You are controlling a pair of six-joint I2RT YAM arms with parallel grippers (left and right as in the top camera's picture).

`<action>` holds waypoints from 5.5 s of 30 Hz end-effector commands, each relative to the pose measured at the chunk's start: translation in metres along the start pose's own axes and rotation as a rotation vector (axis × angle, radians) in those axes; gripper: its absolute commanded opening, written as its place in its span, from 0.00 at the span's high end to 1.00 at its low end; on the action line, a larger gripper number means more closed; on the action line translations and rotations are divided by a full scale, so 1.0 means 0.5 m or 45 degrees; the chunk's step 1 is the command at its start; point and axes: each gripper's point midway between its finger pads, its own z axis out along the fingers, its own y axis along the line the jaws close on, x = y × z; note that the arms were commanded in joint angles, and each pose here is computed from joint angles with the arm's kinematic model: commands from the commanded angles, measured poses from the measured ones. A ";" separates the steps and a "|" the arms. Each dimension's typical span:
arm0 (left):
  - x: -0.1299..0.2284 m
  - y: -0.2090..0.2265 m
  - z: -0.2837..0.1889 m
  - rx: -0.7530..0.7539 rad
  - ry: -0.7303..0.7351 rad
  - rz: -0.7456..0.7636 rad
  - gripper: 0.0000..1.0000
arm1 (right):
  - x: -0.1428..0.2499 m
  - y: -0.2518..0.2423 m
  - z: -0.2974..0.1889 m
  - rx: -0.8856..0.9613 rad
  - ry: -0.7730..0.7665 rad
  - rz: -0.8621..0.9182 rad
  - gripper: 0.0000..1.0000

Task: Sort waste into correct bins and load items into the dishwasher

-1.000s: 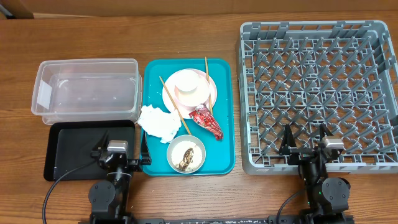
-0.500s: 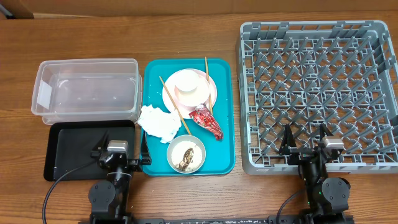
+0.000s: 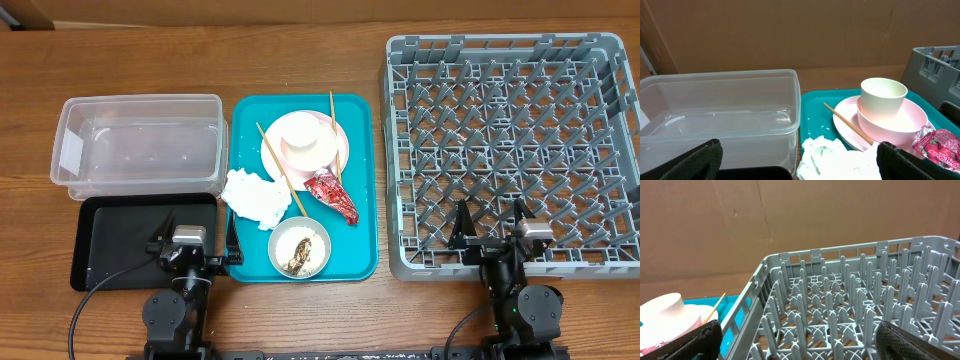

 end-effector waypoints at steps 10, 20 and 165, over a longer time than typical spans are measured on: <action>0.001 0.000 0.000 -0.002 -0.008 0.025 0.00 | 0.002 -0.003 0.000 0.006 -0.008 -0.008 0.00; 0.001 0.000 0.000 -0.002 -0.008 0.024 0.00 | 0.002 -0.003 0.000 0.006 -0.008 -0.007 0.00; 0.262 -0.197 0.145 -0.359 1.993 -0.188 0.13 | 0.003 -0.003 0.000 0.006 -0.007 -0.007 0.00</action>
